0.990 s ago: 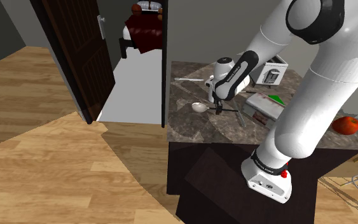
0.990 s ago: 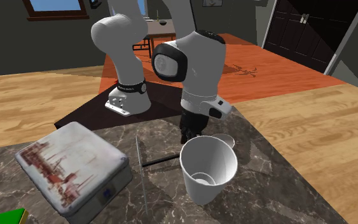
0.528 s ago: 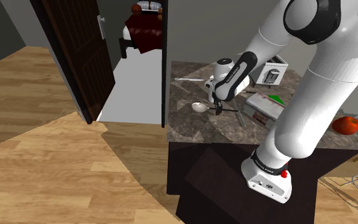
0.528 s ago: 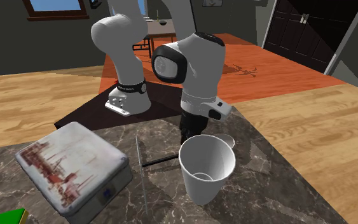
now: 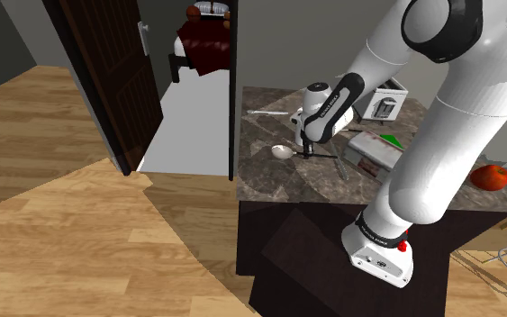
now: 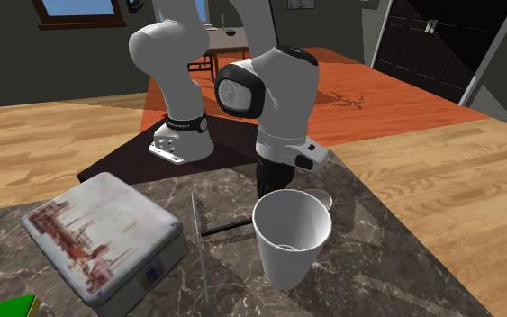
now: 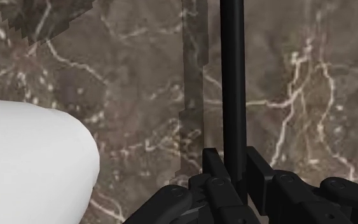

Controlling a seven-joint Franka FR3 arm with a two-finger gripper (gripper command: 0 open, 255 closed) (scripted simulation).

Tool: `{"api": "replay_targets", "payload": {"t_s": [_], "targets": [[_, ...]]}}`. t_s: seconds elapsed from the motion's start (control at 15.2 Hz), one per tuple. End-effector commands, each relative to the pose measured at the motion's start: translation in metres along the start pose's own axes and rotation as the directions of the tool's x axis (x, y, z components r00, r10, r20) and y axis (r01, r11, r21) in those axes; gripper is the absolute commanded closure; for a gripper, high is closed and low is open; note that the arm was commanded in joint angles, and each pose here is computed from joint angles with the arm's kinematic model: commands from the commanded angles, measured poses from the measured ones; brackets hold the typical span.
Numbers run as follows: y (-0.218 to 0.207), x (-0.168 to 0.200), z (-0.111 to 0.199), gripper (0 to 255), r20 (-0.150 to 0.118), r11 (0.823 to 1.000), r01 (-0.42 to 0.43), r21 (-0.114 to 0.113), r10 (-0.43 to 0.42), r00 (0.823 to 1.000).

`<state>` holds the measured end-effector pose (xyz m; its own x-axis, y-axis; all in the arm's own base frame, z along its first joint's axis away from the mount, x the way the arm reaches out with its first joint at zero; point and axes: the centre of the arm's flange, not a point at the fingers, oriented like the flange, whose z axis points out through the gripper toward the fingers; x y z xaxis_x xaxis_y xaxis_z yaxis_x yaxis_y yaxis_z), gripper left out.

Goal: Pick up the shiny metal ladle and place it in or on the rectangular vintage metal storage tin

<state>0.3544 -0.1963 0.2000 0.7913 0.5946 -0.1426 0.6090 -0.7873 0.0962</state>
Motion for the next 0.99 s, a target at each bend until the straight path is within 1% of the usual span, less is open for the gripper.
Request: {"api": "replay_targets", "payload": {"t_s": [0.0,0.07,0.92], "targets": [[0.000,0.000,0.000,255,0.000,1.000,0.000,0.000,0.000,1.000],[0.000,0.000,0.000,255,0.000,1.000,0.000,0.000,0.000,1.000],[0.007,-0.010,-0.068,255,0.000,1.000,0.000,0.000,0.000,1.000]]}}
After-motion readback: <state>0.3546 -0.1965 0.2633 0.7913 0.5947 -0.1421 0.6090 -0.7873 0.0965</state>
